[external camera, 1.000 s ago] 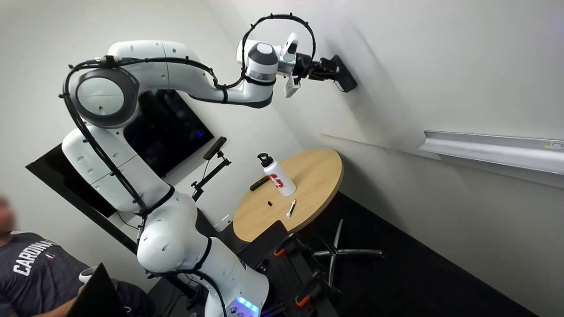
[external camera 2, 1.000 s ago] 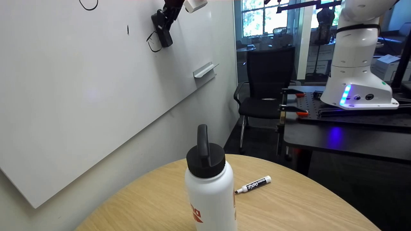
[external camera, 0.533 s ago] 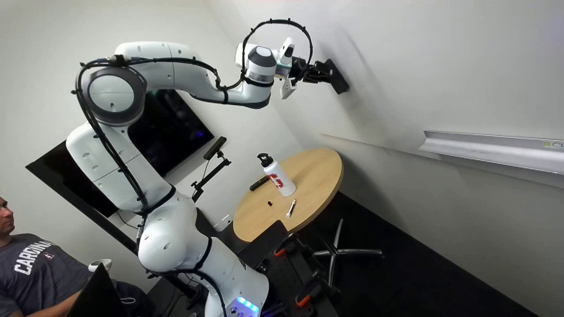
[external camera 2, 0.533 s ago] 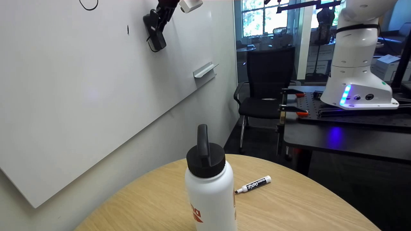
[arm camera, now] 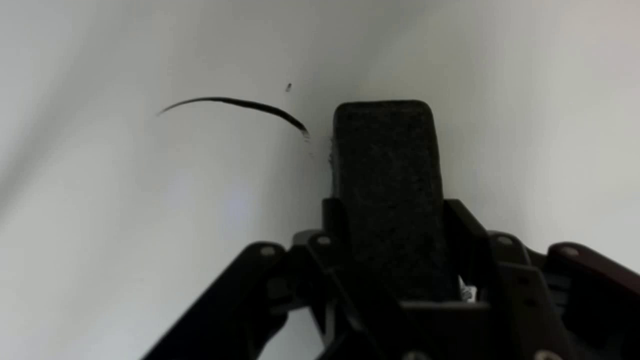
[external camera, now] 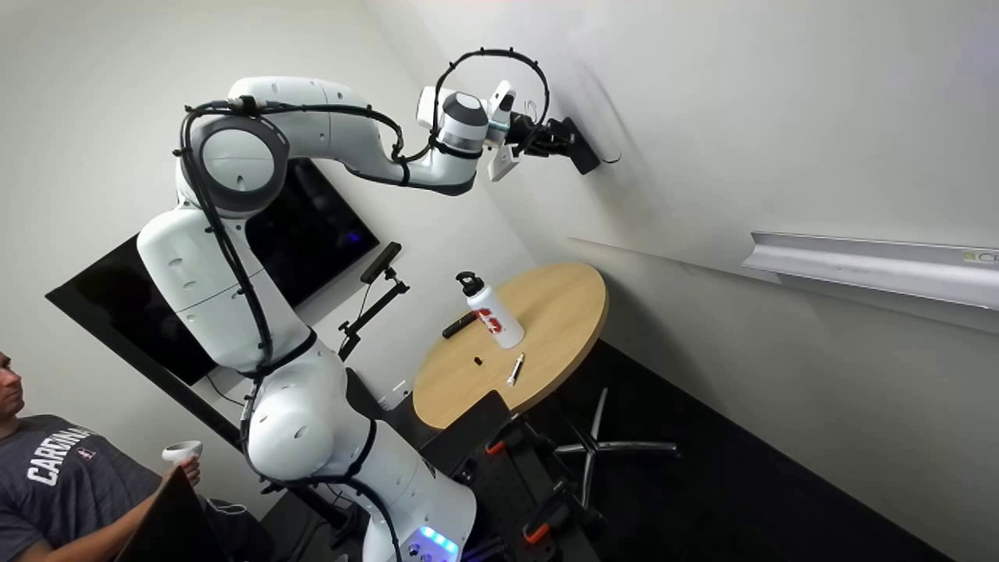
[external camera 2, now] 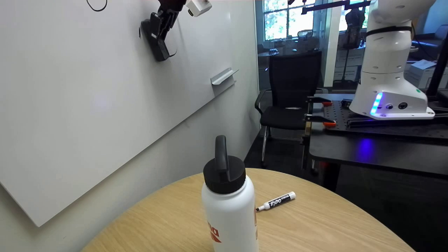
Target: Erase the writings on the board
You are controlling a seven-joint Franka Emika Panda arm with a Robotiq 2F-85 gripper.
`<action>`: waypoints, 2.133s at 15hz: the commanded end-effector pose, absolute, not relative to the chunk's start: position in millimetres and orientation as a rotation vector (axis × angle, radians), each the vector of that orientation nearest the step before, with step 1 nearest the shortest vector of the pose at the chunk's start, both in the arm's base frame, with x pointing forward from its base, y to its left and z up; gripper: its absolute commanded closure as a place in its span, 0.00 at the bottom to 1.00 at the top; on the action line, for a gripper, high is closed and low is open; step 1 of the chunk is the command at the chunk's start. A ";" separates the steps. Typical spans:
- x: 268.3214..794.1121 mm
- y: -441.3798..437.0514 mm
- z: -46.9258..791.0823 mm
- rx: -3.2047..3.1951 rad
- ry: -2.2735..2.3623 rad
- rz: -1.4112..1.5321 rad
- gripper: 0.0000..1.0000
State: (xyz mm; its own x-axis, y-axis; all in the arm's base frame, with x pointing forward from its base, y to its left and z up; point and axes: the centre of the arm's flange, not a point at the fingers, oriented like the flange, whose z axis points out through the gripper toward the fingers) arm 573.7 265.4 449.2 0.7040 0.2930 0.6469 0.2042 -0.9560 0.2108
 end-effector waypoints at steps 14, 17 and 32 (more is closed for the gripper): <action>597.2 265.1 450.9 2.733 0.432 1.067 0.72; 595.9 248.9 444.5 2.723 0.353 1.077 0.72; 576.8 151.8 421.4 2.567 0.009 1.337 0.72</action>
State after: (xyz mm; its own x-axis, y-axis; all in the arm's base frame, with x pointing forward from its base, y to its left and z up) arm 563.4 198.7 411.3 0.6375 0.1479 0.7561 -0.0234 -0.9772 0.2109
